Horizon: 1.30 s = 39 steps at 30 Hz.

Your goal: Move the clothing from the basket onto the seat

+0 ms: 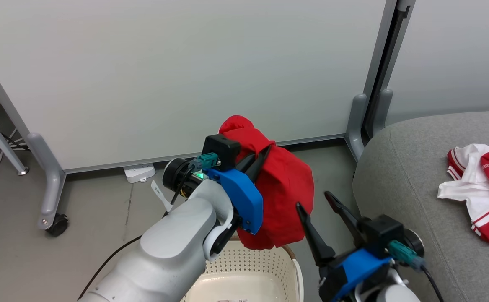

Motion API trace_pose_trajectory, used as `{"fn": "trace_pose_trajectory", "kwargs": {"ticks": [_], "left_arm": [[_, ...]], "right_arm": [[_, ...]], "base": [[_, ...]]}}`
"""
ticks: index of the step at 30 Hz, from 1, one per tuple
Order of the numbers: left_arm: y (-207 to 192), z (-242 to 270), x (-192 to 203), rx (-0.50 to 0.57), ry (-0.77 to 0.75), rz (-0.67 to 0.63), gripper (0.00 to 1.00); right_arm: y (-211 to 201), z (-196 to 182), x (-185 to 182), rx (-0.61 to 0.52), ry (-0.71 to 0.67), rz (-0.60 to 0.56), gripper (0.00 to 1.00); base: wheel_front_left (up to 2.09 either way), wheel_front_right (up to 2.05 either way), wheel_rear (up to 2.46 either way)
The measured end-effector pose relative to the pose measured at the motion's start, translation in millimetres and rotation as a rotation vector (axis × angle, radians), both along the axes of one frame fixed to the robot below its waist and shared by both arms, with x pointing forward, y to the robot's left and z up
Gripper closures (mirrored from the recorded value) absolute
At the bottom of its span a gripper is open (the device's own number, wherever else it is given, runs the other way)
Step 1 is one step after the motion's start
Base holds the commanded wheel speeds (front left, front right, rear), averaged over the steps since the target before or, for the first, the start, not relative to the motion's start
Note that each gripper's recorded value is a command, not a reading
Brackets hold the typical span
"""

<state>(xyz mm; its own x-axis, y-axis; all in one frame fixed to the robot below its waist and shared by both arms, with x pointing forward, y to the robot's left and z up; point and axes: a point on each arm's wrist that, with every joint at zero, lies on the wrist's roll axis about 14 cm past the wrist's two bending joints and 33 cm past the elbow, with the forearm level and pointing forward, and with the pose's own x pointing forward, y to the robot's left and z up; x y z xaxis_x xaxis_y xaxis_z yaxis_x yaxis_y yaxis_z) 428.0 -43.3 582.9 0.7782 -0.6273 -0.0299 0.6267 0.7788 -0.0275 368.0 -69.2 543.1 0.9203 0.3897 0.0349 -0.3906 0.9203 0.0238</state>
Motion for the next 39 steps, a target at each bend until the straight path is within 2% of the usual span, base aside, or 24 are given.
{"fn": "trace_pose_trajectory", "kwargs": {"ticks": [8, 22, 23, 24, 25, 39], "left_arm": [[-4.0, 1.3, -2.0, -0.003, 0.003, -0.012, 1.00], [-4.6, 2.3, -3.0, -0.007, 0.007, -0.016, 1.00], [-5.0, 2.2, -3.6, -0.008, 0.008, -0.017, 1.00], [-5.3, 1.9, -4.4, -0.007, 0.007, -0.019, 1.00], [-5.4, 2.0, -5.0, -0.009, 0.008, -0.020, 1.00], [-7.1, 4.1, -4.9, -0.013, 0.003, -0.013, 1.00]], "right_arm": [[24.6, -0.2, 23.0, -0.046, 0.015, 0.076, 0.00], [32.3, -24.1, 55.9, -0.112, 0.109, 0.104, 0.00], [32.2, -26.6, 56.3, -0.110, 0.121, 0.104, 0.26], [32.1, -27.9, 56.8, -0.108, 0.128, 0.104, 0.67], [32.1, -28.6, 57.2, -0.106, 0.130, 0.104, 1.00], [29.0, -30.2, 61.4, -0.096, 0.128, 0.098, 1.00]], "base": [[0.00, 0.00, 0.00], [0.00, 0.00, 0.00], [0.00, 0.00, 0.00], [0.00, 0.00, 0.00], [0.00, 0.00, 0.00], [0.00, 0.00, 0.00]]}}
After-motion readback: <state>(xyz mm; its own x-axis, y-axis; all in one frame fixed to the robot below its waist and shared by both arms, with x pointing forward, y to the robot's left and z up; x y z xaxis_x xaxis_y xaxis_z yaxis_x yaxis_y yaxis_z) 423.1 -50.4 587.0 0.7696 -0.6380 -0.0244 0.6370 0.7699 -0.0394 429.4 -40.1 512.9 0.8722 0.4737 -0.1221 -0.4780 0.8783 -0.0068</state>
